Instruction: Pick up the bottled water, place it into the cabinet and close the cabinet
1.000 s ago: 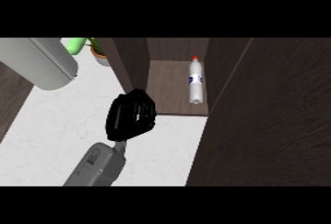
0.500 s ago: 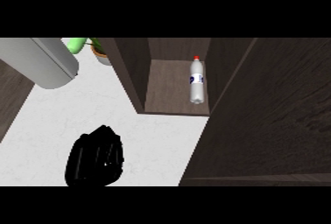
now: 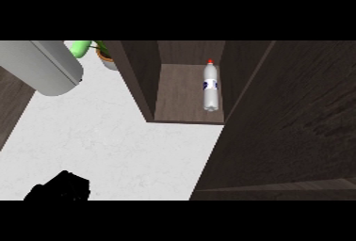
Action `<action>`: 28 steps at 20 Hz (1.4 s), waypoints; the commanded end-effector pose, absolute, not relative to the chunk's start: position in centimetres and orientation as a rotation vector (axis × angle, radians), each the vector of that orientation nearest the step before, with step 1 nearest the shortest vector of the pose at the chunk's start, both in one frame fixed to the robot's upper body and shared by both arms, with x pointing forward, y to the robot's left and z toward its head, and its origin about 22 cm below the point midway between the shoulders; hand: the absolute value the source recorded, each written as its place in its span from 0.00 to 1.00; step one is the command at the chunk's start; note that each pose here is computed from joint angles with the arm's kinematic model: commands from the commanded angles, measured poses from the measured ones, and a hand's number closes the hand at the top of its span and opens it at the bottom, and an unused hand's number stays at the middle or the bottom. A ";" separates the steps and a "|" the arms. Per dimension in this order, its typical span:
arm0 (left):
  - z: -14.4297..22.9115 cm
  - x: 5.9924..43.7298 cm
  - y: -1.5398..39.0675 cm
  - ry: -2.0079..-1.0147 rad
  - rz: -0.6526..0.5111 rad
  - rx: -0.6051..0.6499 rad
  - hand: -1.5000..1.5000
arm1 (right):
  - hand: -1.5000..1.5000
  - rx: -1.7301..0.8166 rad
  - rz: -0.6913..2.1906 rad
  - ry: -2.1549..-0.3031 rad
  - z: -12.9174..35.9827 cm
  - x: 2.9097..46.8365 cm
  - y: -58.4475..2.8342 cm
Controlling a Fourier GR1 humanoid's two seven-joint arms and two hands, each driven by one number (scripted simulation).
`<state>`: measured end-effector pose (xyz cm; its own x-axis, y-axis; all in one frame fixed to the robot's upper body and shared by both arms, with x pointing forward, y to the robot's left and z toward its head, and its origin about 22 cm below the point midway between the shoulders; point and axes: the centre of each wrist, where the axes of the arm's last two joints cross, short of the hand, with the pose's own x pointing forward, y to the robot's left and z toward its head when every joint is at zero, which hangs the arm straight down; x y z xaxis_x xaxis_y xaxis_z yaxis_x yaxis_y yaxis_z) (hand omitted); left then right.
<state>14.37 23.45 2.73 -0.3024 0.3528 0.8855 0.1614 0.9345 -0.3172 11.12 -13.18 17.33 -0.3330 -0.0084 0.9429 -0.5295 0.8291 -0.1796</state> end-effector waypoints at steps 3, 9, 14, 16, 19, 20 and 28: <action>3.4 9.8 25.6 -1.888 0.217 -0.360 1.00 | 1.00 0.522 0.506 -1.900 19.7 12.1 -8.0; 4.0 8.4 29.4 -1.906 0.216 -0.360 1.00 | 1.00 0.499 0.421 -1.894 23.3 16.9 -7.4; 3.5 8.4 31.4 -1.898 0.249 -0.339 1.00 | 1.00 0.469 0.404 -1.872 23.8 21.4 -5.1; 4.9 7.0 30.3 -1.921 0.235 -0.319 1.00 | 1.00 0.429 0.417 -1.878 23.1 22.7 -4.1; 4.3 6.8 34.0 -1.931 0.252 -0.328 1.00 | 1.00 0.431 0.438 -1.859 24.4 25.2 -6.2; 4.0 6.9 32.4 -1.900 0.273 -0.330 1.00 | 1.00 0.440 0.415 -1.848 23.3 26.5 -5.2; 4.6 5.9 34.0 -1.916 0.241 -0.317 1.00 | 1.00 0.376 0.438 -1.792 22.7 33.1 -5.4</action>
